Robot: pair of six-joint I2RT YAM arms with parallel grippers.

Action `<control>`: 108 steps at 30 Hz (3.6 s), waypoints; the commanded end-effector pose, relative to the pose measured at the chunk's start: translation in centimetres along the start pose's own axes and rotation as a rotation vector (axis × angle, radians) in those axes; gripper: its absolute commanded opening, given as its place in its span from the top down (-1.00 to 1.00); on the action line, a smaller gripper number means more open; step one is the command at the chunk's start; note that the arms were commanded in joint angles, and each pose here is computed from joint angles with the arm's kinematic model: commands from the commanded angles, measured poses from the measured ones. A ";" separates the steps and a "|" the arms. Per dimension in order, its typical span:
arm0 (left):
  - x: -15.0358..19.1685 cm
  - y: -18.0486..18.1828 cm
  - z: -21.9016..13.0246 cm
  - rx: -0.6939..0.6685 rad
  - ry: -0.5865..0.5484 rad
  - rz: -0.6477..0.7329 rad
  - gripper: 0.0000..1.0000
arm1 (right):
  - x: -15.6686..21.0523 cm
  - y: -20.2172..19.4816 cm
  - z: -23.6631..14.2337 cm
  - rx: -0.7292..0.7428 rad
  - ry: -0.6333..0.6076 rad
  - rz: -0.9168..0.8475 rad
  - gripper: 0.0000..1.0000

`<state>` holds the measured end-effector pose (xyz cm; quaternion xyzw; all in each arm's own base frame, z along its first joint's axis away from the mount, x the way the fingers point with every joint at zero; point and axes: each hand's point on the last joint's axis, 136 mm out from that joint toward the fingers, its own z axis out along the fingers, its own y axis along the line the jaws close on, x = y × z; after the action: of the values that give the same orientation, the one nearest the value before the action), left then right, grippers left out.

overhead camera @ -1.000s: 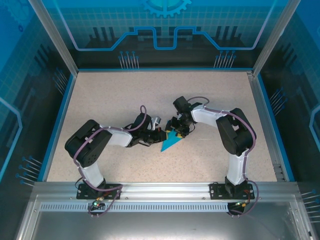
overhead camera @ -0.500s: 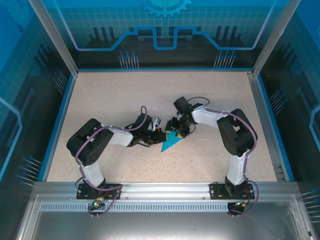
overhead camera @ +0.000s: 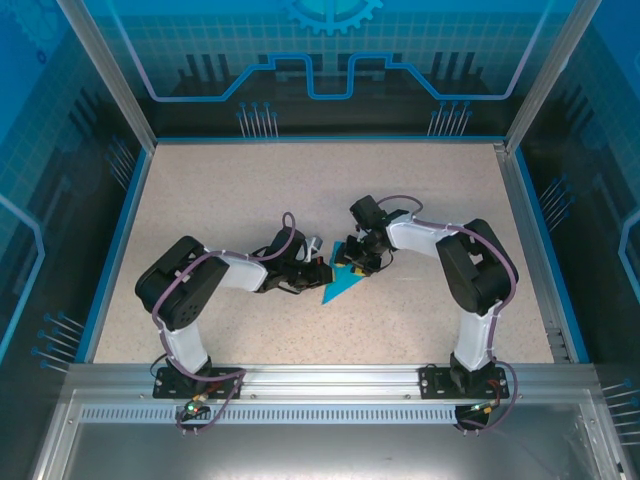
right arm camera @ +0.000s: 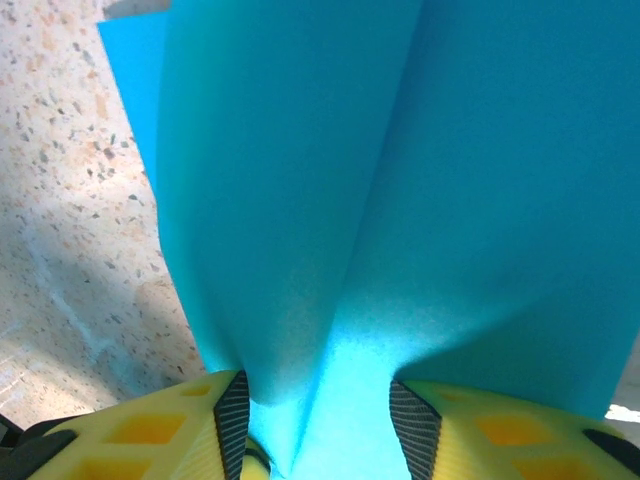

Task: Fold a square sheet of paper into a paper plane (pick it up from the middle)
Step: Fourth fold the wing at the center of the table.

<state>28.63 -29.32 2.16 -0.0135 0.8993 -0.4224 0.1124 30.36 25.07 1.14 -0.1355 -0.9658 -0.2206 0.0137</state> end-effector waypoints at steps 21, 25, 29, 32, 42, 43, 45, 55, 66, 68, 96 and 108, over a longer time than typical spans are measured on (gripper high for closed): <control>0.6 1.4 0.4 -0.067 0.027 -0.005 0.99 | 3.0 -7.0 5.4 0.228 0.156 0.091 0.25; 0.6 1.5 0.4 -0.074 0.026 -0.009 0.99 | 3.0 -7.1 5.5 0.232 0.160 0.090 0.25; 0.7 1.7 0.5 -0.081 0.029 -0.014 0.99 | 3.0 -7.1 5.7 0.241 0.166 0.077 0.24; 0.8 2.1 0.4 -0.097 0.030 -0.022 0.99 | 3.2 -7.2 5.8 0.253 0.175 0.073 0.24; 1.9 3.4 0.5 -0.147 0.080 -0.032 1.00 | 1.1 -2.2 2.0 0.083 0.066 -0.018 0.21; 2.1 3.5 0.5 -0.154 0.086 -0.031 1.00 | 0.8 -1.2 1.3 0.052 0.047 -0.040 0.21; 2.4 3.9 0.5 -0.164 0.100 -0.036 1.00 | 0.2 0.8 -0.7 -0.015 -0.001 -0.087 0.20; 3.1 5.0 0.7 -0.203 0.126 -0.065 1.00 | 1.1 3.4 -3.3 -0.180 -0.070 -0.285 0.51; 3.1 5.3 0.5 -0.227 0.128 -0.083 1.00 | 2.2 2.9 -0.3 -0.229 -0.013 -0.362 0.74; 3.0 5.2 0.5 -0.226 0.126 -0.081 1.00 | 2.1 2.6 0.2 -0.225 -0.004 -0.365 0.75; 4.9 7.3 -0.3 -0.315 0.181 -0.111 1.00 | -4.6 -1.0 -0.3 -0.140 -0.082 -0.356 0.74; 4.6 7.0 -0.4 -0.318 0.176 -0.110 1.00 | 0.2 3.0 -2.9 -0.252 -0.056 -0.435 0.72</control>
<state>28.45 -28.89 1.27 -0.0145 0.9211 -0.3806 0.0804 33.04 25.18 4.37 0.0547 -0.9415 -0.3192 -0.0934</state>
